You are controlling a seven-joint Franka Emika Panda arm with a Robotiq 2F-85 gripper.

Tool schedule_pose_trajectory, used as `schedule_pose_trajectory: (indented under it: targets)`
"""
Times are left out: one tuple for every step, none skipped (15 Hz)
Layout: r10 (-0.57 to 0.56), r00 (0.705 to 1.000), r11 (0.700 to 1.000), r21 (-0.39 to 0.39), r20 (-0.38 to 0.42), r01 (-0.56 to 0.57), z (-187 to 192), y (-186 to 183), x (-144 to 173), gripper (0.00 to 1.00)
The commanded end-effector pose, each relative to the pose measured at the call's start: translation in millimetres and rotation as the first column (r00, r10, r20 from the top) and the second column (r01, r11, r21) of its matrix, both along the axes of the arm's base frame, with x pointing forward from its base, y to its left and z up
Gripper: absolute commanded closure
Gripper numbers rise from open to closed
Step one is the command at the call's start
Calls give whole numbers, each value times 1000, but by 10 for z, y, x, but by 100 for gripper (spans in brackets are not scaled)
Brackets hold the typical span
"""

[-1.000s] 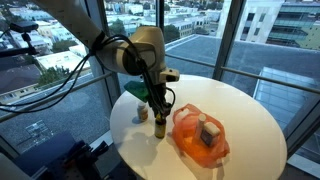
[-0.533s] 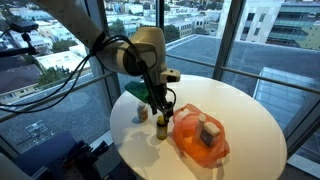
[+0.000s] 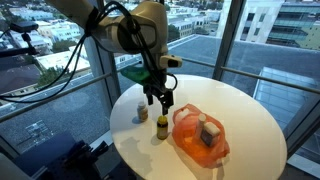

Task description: Put the black and yellow container on the table

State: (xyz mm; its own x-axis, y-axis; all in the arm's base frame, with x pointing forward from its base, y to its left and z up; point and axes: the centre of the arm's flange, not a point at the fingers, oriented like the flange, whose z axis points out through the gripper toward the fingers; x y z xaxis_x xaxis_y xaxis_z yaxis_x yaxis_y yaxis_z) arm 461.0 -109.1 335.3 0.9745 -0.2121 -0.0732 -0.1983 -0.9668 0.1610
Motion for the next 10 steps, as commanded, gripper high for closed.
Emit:
schedule_pose_trajectory:
  targets:
    - [16, 999, 999, 41, -42, -14, 470, -38, -19, 0]
    - [23, 998, 998, 56, -57, -20, 577, -42, -25, 0]
    - [25, 998, 998, 62, -63, -21, 654, -44, -28, 0]
    - [30, 997, 997, 68, -70, -25, 725, -46, -32, 0]
    - [30, 997, 997, 69, -72, -25, 782, -48, -31, 0]
    - [28, 997, 997, 70, -73, -23, 817, -49, -29, 0]
    - [24, 997, 998, 65, -72, -19, 839, -54, -19, 0]
    - [13, 998, 999, 46, -67, -10, 716, -37, -53, 0]
    - [12, 998, 999, 46, -66, -9, 728, -39, -50, 0]
    - [13, 998, 999, 47, -69, -9, 713, -37, -51, 0]
